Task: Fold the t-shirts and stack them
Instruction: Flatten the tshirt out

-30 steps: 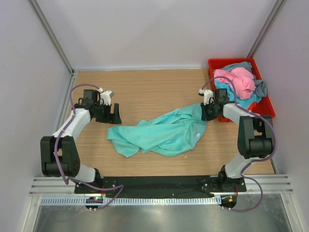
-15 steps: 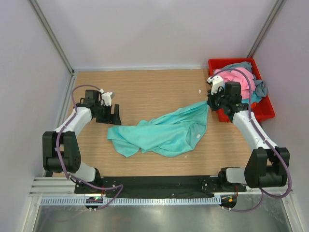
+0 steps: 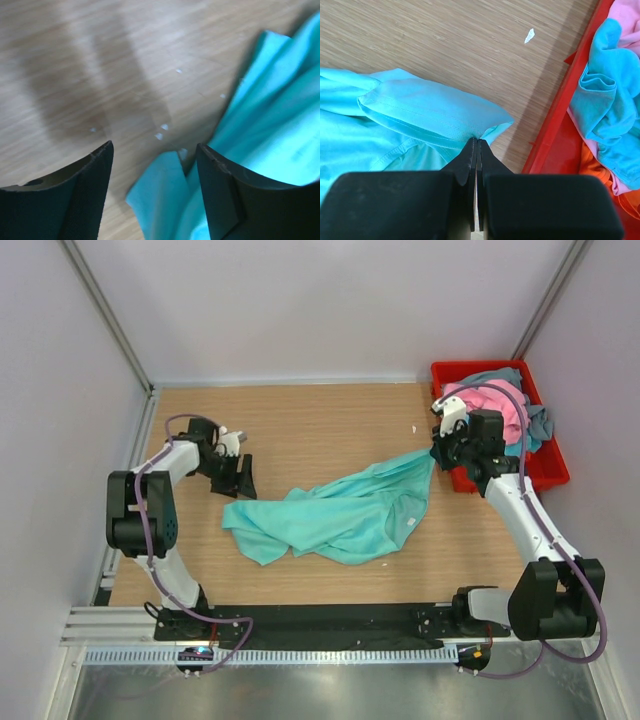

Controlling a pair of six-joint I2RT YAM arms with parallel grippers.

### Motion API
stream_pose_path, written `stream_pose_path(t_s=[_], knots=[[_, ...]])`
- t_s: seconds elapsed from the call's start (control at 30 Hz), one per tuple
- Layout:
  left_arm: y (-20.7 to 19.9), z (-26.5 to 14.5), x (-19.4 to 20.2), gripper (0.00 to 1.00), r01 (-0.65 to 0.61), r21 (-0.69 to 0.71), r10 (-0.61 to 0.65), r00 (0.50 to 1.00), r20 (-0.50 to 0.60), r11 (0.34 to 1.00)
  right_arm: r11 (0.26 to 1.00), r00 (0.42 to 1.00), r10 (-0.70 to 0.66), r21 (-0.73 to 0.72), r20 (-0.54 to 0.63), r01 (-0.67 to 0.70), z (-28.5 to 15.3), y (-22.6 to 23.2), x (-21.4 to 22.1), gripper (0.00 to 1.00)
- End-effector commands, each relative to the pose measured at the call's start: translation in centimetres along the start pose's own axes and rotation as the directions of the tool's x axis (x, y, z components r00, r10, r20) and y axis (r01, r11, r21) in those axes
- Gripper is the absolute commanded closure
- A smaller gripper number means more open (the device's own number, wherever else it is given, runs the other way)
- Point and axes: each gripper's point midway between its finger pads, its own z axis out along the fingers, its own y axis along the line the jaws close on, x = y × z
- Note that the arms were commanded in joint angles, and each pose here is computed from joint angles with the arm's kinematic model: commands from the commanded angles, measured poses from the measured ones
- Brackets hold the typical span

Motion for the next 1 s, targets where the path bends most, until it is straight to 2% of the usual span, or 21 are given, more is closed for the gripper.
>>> stream_pose_path(t_s=[0.0, 0.13, 0.23, 0.4, 0.6, 0.67, 0.77, 0.87, 0.9, 0.97], knots=[[-4.2, -2.2, 0.2, 0.31, -0.022, 0.194, 0.030, 0.999, -0.040, 0.981, 1.000, 0.997, -0.003, 0.022, 0.072, 0.002, -1.3, -0.5, -2.9, 0.98], [-6.9, -4.2, 0.7, 0.26, -0.047, 0.309, 0.062, 0.997, -0.041, 0.950, 1.000, 0.997, 0.007, 0.015, 0.072, -0.008, -1.2, -0.3, -2.8, 0.98], [-6.9, -4.4, 1.2, 0.27, -0.032, 0.314, 0.060, 0.995, -0.078, 0.949, 1.000, 0.998, 0.014, 0.013, 0.068, -0.014, -1.0, -0.3, -2.6, 0.99], [-5.4, -2.9, 3.2, 0.30, 0.030, 0.283, 0.030, 0.978, -0.206, 0.959, 1.000, 0.996, 0.029, 0.003, 0.081, -0.030, -1.2, -0.1, -3.1, 0.99], [-4.7, -1.6, 4.0, 0.33, 0.085, 0.275, -0.005, 0.961, -0.278, 0.958, 0.999, 0.996, 0.033, 0.001, 0.083, -0.033, -1.4, -0.1, -3.1, 0.99], [-4.4, -1.3, 3.9, 0.39, 0.082, 0.268, -0.003, 0.959, -0.282, 0.960, 0.999, 0.996, 0.032, 0.000, 0.084, -0.032, -1.4, 0.0, -3.2, 0.99], [-4.2, -1.0, 3.4, 0.54, 0.083, 0.261, -0.010, 0.962, -0.271, 0.962, 0.999, 0.995, 0.032, 0.005, 0.092, -0.032, -1.6, -0.1, -3.4, 0.98], [-4.5, -1.6, 1.8, 0.75, 0.076, 0.251, -0.020, 0.976, -0.218, 0.965, 0.999, 0.992, 0.034, 0.018, 0.122, -0.037, -1.9, -0.3, -4.0, 0.99], [-4.5, -2.0, 0.6, 0.90, 0.049, 0.240, -0.007, 0.985, -0.172, 0.969, 0.998, 0.991, 0.042, 0.036, 0.129, -0.047, -1.9, -0.5, -4.2, 0.98], [-4.5, -3.8, -2.2, 0.94, -0.020, 0.181, 0.031, 0.998, -0.058, 0.983, 0.995, 0.983, 0.047, 0.079, 0.175, -0.062, -2.1, -1.5, -5.7, 0.99]])
